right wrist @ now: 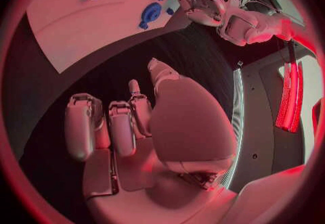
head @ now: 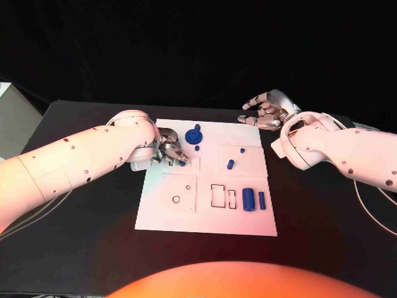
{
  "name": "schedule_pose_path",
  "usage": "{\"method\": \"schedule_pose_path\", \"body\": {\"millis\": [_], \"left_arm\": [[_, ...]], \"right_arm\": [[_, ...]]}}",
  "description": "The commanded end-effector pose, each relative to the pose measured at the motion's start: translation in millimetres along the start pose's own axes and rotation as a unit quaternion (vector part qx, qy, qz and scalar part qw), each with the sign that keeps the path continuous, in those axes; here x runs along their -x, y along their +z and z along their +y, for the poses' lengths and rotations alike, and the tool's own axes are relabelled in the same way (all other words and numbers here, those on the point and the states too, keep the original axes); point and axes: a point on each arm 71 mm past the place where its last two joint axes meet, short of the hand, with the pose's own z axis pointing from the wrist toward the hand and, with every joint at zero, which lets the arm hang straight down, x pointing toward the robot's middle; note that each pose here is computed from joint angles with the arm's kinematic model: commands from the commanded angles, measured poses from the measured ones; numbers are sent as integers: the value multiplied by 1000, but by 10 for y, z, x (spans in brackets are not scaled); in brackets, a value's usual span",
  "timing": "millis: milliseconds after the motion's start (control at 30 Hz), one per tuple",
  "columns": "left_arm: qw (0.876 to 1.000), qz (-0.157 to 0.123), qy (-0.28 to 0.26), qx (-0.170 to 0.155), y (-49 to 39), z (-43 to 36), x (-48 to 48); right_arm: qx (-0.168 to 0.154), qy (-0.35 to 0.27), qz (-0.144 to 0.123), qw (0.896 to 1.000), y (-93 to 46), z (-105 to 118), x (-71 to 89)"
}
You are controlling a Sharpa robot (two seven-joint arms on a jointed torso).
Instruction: Assemble the parts on the task board
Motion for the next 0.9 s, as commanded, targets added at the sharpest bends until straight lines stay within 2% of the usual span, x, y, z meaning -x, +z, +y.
{"method": "schedule_pose_path", "body": {"millis": [33, 500, 900], "left_arm": [[1000, 20, 6, -4, 35, -10, -108], [1000, 19, 5, 0, 13, 54, -93], [1000, 9, 1, -6, -32, 50, -87]], "right_arm": [[5, -1, 6, 1000, -3, 7, -12], [6, 3, 6, 1000, -7, 0, -7], [5, 3, 6, 1000, -14, -14, -6]]}}
